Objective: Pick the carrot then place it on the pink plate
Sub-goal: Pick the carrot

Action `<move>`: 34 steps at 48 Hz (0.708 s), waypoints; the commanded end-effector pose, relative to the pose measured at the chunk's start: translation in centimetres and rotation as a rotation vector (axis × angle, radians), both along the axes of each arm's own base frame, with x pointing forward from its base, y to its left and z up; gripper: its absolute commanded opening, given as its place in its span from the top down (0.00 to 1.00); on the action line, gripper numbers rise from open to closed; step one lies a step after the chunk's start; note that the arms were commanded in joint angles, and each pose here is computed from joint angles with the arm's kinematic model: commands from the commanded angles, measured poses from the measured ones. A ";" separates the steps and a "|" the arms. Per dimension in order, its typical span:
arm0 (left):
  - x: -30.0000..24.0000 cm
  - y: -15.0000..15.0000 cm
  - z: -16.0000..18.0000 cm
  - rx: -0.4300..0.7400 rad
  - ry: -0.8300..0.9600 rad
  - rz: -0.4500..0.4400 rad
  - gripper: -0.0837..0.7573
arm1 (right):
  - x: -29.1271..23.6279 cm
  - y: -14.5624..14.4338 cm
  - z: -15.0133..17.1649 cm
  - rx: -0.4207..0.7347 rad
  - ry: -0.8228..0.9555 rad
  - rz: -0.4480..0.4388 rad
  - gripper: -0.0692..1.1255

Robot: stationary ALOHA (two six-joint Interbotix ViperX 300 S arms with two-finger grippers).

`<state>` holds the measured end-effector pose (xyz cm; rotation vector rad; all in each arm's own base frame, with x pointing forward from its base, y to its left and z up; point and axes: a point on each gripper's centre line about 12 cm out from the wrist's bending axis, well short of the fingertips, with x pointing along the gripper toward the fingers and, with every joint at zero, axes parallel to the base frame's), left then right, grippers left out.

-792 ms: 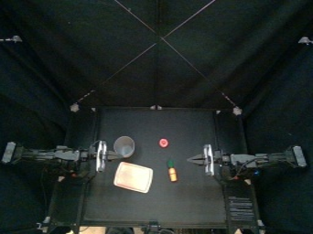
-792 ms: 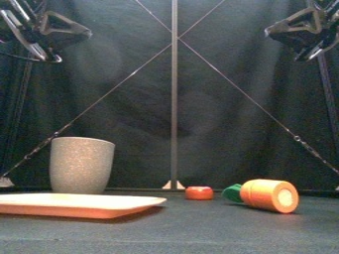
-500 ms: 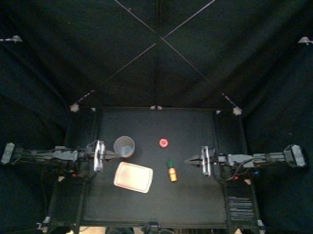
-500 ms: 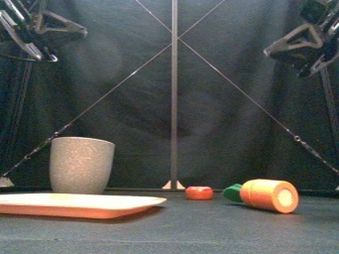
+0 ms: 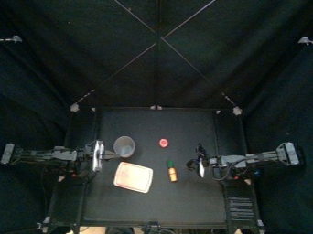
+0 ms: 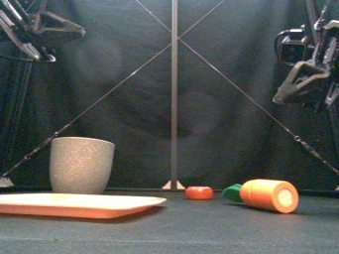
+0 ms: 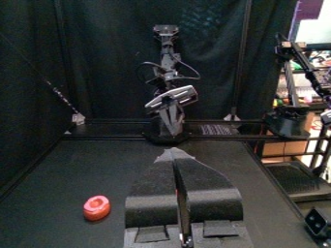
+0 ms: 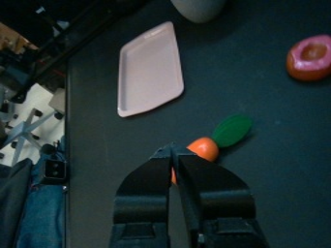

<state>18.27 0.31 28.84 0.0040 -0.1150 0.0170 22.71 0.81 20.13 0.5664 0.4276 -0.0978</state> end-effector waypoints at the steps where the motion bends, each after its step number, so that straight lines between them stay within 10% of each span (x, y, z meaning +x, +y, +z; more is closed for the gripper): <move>1: 0.1 0.0 0.7 0.003 -0.017 -0.001 0.95 | 1.0 0.1 -0.6 0.020 0.030 -0.010 0.40; 14: 0.1 0.0 0.7 0.005 -0.018 0.000 0.95 | 3.9 0.3 -3.4 0.014 0.157 -0.010 0.08; 34: 0.0 0.0 0.5 0.005 -0.014 0.000 0.95 | 7.8 1.0 -6.4 0.051 0.291 -0.026 0.07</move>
